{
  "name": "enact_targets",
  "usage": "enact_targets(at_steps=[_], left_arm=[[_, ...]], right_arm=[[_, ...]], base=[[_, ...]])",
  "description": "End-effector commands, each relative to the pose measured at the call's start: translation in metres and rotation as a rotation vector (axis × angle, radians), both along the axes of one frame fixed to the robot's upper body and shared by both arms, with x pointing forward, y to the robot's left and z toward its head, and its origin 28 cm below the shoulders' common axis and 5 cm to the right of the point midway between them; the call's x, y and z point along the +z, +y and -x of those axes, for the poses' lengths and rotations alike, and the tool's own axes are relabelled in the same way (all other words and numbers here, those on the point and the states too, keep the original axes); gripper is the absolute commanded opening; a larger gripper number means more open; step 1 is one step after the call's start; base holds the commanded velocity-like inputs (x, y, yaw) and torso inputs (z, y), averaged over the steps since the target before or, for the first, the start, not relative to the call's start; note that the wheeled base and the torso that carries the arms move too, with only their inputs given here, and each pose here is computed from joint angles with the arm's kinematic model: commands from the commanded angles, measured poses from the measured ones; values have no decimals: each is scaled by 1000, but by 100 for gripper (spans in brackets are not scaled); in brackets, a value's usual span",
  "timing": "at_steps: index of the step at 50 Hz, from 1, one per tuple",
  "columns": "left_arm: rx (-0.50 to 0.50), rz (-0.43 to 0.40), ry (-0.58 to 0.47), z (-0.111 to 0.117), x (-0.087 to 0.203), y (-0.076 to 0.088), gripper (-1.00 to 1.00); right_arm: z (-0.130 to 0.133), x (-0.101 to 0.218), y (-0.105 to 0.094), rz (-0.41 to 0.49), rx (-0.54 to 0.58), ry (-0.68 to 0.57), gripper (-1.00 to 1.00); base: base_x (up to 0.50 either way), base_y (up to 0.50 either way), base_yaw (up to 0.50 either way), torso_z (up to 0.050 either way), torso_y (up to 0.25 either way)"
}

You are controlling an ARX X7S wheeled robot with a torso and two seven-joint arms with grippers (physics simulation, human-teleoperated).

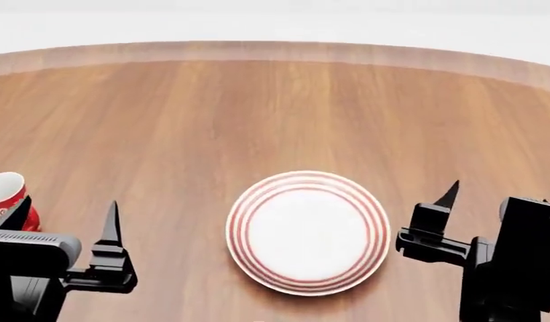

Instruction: Pick up the red mug and put it on the plate

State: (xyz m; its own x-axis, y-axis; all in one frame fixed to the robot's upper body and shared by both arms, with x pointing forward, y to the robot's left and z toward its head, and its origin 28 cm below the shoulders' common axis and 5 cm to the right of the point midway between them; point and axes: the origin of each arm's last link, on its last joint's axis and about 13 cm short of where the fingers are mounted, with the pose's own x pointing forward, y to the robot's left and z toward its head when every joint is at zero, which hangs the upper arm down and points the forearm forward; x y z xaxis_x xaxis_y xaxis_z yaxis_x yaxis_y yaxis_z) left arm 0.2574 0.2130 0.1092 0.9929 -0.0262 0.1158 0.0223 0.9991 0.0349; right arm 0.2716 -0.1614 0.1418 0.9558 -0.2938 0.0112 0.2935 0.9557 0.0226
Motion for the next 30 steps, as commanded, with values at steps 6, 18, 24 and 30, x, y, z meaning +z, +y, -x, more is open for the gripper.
enact_targets(at_steps=[6,18,24,30], left_arm=[[2,-2,6,-1,-2,0,100],[0,-4,6,-2,-3,-1,100],[2,-4,7,-2,-3,0,100],[1,-4,10,-2,-4,0,100]], right_arm=[[-1,-6,1,-6,12,20,100],[-2,-7,1,-10,16,27,100],[-2,-8,1,-12,19,28,100],[-2,-8,1,-29,38,26,100]], base=[[500,0,0,0,2],[500,0,0,0,1],[500,0,0,0,2],[333,0,0,0,2]])
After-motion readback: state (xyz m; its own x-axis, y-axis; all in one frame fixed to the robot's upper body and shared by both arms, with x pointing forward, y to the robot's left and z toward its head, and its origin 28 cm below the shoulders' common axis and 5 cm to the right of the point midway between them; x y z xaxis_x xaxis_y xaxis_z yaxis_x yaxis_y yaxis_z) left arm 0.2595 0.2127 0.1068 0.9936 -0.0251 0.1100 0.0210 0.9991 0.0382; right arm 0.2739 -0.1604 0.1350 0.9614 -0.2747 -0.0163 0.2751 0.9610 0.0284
